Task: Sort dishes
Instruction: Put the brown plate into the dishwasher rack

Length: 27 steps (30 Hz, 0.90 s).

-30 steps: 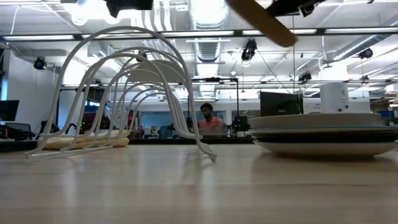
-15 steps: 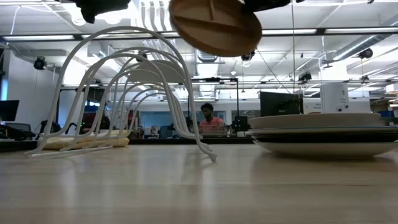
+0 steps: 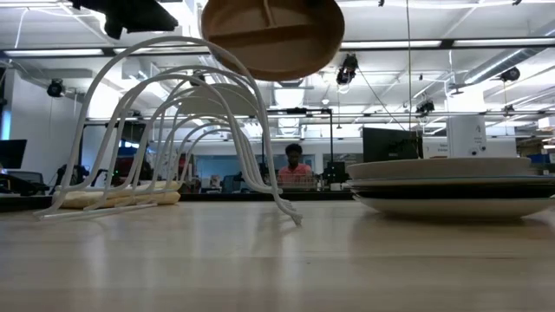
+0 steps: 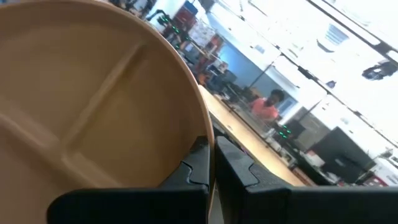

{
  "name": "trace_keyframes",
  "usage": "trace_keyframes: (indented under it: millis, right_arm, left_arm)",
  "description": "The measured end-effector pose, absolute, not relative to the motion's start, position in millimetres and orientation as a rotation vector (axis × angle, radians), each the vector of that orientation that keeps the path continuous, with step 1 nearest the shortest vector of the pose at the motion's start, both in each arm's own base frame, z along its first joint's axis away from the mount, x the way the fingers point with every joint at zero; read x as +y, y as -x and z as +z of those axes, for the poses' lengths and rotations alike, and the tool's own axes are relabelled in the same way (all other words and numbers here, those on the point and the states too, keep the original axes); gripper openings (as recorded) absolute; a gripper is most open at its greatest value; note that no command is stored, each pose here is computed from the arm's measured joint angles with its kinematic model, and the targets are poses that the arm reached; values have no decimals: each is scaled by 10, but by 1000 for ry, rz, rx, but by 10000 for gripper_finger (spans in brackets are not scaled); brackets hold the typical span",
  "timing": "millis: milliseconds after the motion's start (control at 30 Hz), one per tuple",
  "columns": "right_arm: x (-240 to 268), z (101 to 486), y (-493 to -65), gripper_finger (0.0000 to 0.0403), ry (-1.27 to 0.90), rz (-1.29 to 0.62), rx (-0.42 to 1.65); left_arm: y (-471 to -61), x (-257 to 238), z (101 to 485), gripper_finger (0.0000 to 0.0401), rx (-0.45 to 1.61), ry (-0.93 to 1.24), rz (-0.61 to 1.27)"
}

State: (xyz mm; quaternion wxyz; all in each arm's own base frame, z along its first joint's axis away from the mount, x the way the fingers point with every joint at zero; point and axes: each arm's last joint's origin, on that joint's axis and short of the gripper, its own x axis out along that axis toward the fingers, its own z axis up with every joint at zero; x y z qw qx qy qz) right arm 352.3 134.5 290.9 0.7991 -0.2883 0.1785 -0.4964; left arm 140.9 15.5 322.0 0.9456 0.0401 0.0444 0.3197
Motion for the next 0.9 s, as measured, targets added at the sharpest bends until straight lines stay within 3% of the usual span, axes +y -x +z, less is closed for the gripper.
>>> trace_keyframes:
  millis: [900]
  right_arm:
    - [1533,2062,-3796,0,655,-1038,403]
  left_arm:
    - [-1492,153,3351,116,34,-211,654]
